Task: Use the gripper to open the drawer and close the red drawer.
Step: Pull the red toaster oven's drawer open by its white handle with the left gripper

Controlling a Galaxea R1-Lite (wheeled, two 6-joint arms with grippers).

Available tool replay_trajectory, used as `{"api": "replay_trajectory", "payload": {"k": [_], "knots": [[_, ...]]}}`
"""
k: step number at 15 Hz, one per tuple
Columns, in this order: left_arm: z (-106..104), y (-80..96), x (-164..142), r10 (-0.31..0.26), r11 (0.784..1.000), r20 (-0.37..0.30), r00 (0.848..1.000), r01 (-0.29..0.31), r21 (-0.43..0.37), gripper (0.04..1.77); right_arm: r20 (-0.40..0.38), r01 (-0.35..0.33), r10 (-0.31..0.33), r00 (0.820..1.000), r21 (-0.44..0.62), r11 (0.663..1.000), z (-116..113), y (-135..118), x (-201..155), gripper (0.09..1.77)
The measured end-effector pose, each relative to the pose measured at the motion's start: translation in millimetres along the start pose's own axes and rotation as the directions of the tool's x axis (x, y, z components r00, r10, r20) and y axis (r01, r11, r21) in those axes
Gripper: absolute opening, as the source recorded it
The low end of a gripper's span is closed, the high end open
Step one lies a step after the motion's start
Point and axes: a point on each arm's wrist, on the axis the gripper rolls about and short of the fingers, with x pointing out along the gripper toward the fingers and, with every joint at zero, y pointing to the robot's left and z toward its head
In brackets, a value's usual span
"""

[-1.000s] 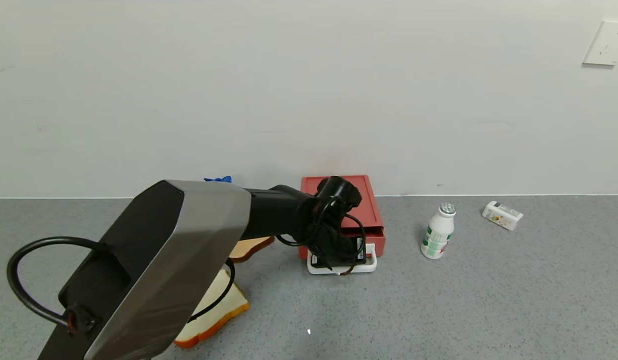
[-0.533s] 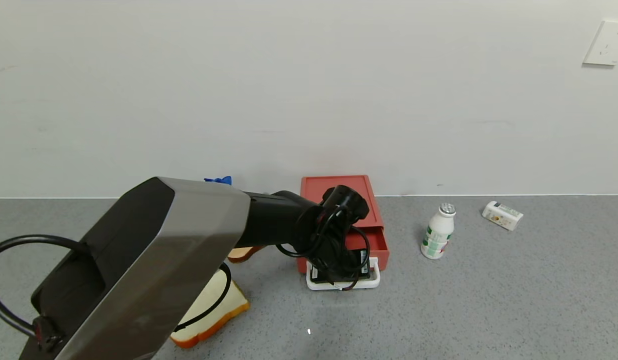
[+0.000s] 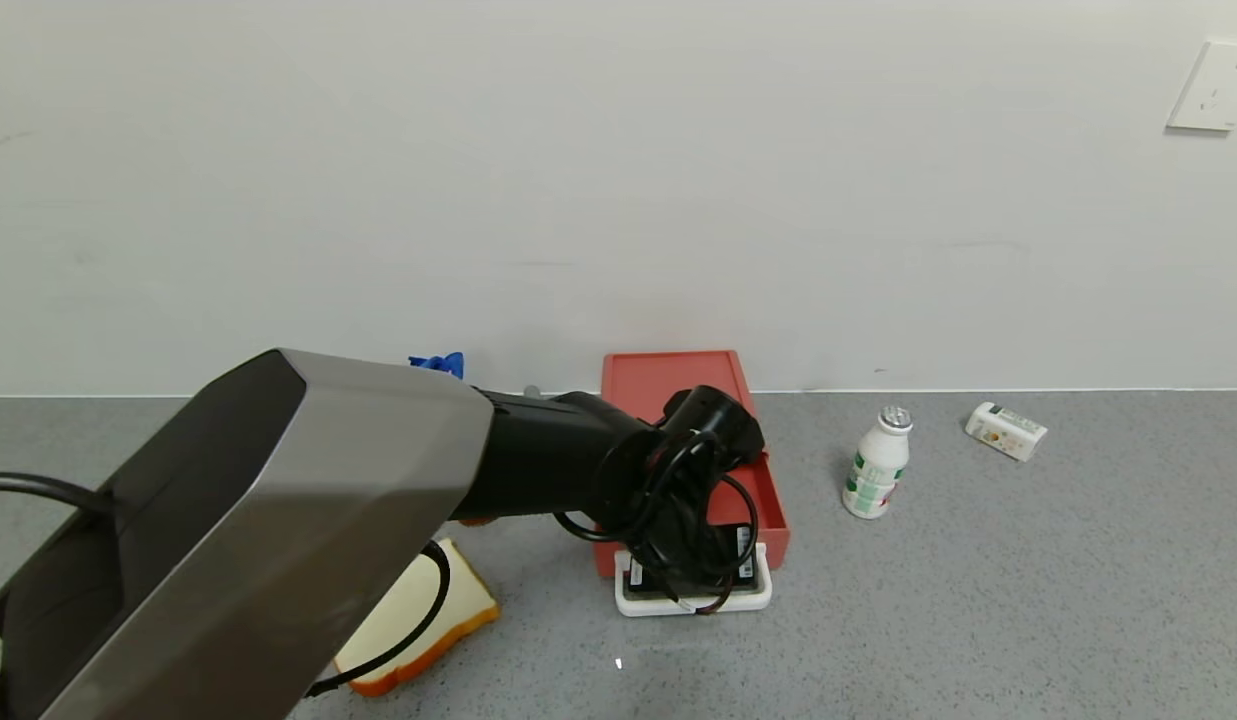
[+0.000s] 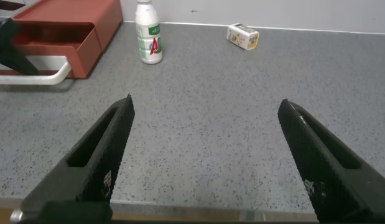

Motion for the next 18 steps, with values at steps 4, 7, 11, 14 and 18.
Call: {"api": "replay_trajectory", "payload": {"k": [4,7,11,14,18], "knots": [[-11,-2.0,-6,0.007,1.0,-0.016,1.0,-0.007,0.0,0.11,-0.001,0.0,0.0,1.0,-0.001,1.0,0,0,0,1.7],[-19,-2.8,-9,0.011,1.0,-0.029,1.0,-0.011,0.002,0.11,-0.002,0.0,0.0,1.0,-0.002,1.0,0,0,0,1.7],[-26,-3.8,-12,0.016,1.0,-0.04,0.999,-0.016,0.001,0.11,-0.003,0.0,0.0,1.0,-0.003,1.0,0,0,0,1.7],[-30,-4.4,-12,0.023,1.0,-0.045,0.999,-0.023,0.006,0.11,-0.003,0.0,0.0,1.0,-0.002,1.0,0,0,0,1.7],[-37,-5.7,-10,0.03,0.999,-0.048,0.998,-0.029,0.015,0.11,-0.003,0.0,0.0,1.0,-0.003,1.0,0,0,0,1.7]]}}
